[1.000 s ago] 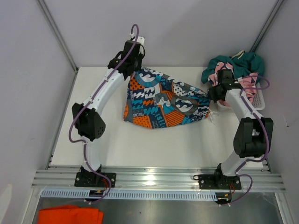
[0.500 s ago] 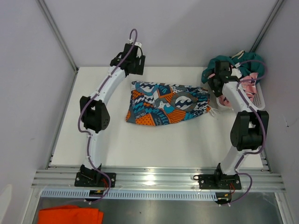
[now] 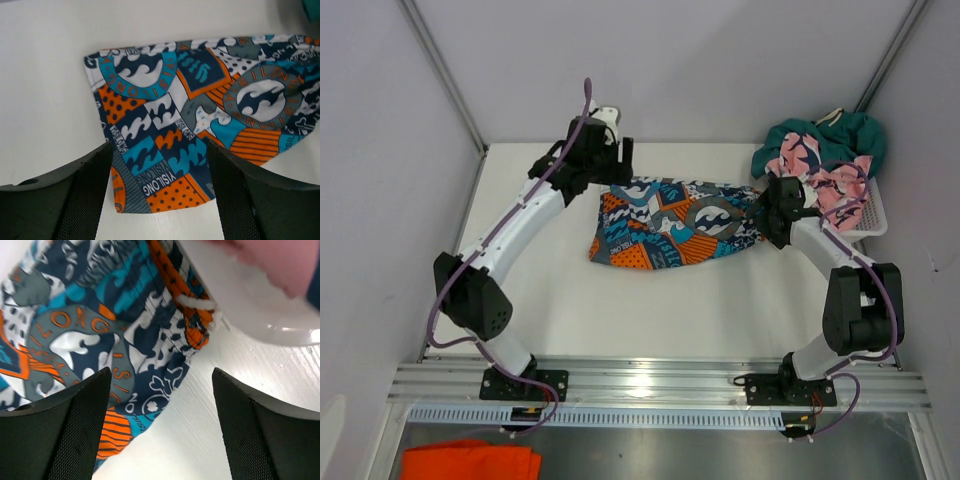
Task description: Fold and stack the shorts
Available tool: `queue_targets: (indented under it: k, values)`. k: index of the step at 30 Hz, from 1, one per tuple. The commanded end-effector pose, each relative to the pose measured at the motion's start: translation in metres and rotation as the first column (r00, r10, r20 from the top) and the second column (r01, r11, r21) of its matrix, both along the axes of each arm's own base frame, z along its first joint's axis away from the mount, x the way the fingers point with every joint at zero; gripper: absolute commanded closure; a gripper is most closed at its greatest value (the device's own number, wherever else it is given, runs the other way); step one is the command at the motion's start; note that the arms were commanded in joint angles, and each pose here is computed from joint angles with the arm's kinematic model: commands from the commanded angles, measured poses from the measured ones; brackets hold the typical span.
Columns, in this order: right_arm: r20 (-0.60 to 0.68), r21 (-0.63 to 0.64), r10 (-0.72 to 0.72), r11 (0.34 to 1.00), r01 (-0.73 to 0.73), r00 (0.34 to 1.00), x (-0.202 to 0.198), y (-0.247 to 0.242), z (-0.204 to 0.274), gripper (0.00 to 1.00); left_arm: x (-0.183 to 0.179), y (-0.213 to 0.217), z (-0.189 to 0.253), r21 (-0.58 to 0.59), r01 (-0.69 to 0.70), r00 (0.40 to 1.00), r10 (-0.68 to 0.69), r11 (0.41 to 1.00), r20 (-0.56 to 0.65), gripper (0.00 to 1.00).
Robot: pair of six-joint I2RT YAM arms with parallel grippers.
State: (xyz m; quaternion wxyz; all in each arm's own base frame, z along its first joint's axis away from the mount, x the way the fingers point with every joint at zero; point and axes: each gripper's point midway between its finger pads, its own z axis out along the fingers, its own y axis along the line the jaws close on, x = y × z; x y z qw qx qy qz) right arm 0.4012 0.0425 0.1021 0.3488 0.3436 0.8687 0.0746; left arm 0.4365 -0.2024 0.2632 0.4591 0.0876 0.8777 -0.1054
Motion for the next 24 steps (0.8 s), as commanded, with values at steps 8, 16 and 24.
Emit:
queue_targets:
  k: [8,16,24]
  values:
    - [0.067,-0.041,-0.17,0.984,0.173,0.983,0.014,-0.001,-0.017,0.16,-0.032,-0.007,-0.044,-0.096,-0.002,0.997,-0.005,0.995,-0.078,0.24]
    - [0.04,0.017,-0.284,0.959,0.283,0.958,0.016,-0.001,-0.055,0.17,-0.06,-0.005,-0.045,-0.115,0.012,0.997,-0.02,0.993,-0.069,0.22]
    - [0.008,0.043,-0.23,0.972,0.23,0.973,0.015,0.031,-0.071,0.82,-0.069,0.005,-0.041,-0.1,-0.006,0.998,0.0,0.995,-0.06,0.21]
